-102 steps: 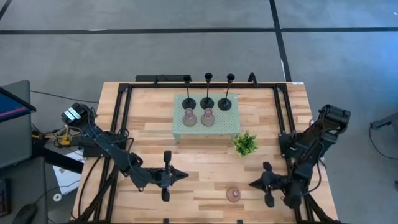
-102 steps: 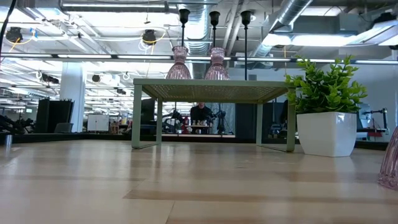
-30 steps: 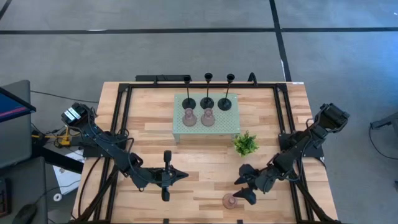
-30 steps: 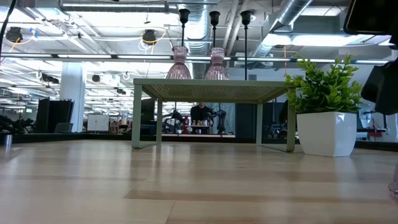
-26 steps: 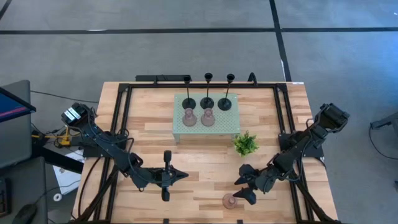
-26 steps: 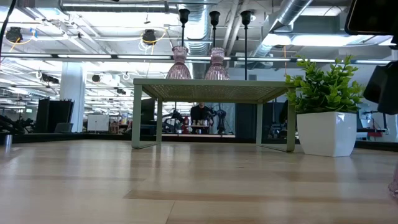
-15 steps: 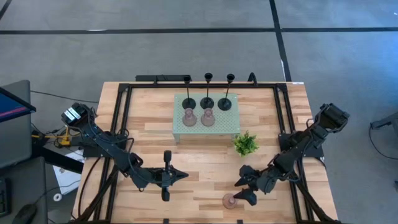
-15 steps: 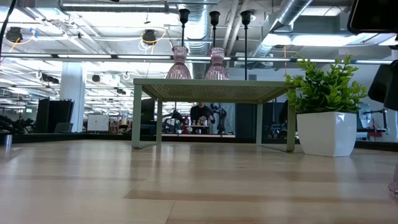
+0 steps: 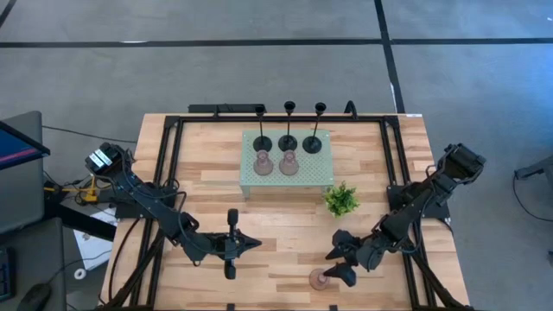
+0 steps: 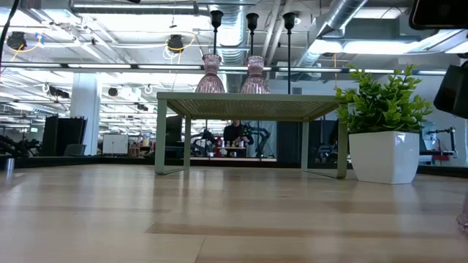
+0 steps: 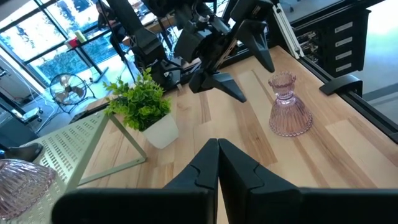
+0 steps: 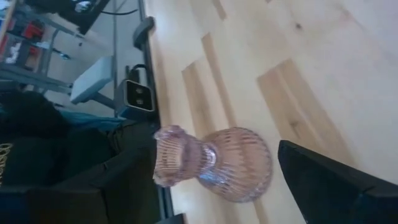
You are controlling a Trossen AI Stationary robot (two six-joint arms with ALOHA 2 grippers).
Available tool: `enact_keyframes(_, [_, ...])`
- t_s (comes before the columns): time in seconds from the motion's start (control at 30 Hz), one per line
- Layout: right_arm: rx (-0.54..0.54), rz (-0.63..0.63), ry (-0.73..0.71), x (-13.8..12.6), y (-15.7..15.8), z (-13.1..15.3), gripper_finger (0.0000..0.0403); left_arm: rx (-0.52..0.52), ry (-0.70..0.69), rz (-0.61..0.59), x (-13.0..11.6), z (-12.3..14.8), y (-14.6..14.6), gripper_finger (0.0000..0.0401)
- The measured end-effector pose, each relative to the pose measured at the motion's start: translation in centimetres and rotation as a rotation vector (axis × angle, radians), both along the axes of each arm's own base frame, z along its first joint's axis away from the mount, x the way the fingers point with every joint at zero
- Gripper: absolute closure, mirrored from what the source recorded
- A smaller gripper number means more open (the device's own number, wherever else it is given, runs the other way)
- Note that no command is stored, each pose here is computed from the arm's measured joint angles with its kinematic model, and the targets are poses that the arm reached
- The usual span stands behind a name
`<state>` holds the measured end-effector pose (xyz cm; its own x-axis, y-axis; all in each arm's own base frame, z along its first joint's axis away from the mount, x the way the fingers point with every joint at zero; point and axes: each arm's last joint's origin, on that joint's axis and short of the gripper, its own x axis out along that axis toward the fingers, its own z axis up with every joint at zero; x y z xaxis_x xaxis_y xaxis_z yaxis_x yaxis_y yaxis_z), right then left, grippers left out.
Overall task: Pick & Place candle stick holders
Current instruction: Align the pink candle holder on the shelf with the pink candle holders
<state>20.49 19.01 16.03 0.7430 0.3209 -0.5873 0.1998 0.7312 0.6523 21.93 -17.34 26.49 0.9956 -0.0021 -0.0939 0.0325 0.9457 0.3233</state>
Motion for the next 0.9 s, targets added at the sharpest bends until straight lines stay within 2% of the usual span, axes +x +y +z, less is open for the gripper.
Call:
enact_keyframes(0.47, [-0.005, -0.021, 0.012, -0.1, -0.1, -0.1, 0.0120, 0.003, 0.003, 0.000, 0.0, 0.0, 0.0, 0.0393])
enact_keyframes(0.67, [0.059, 0.076, 0.072, -0.5, 0.4, -0.2, 0.0121, 0.002, 0.003, 0.000, 0.0, 0.0, 0.0, 0.0393])
enact_keyframes(0.77, [0.098, 0.130, 0.111, -0.7, 0.6, -0.2, 0.0121, -0.060, 0.007, -0.019, 0.2, 0.0, 0.1, 0.0393])
enact_keyframes(0.9, [0.089, 0.162, 0.147, -0.8, 0.6, -0.4, 0.0121, -0.155, 0.058, -0.163, 1.5, -0.7, 0.8, 0.0393])
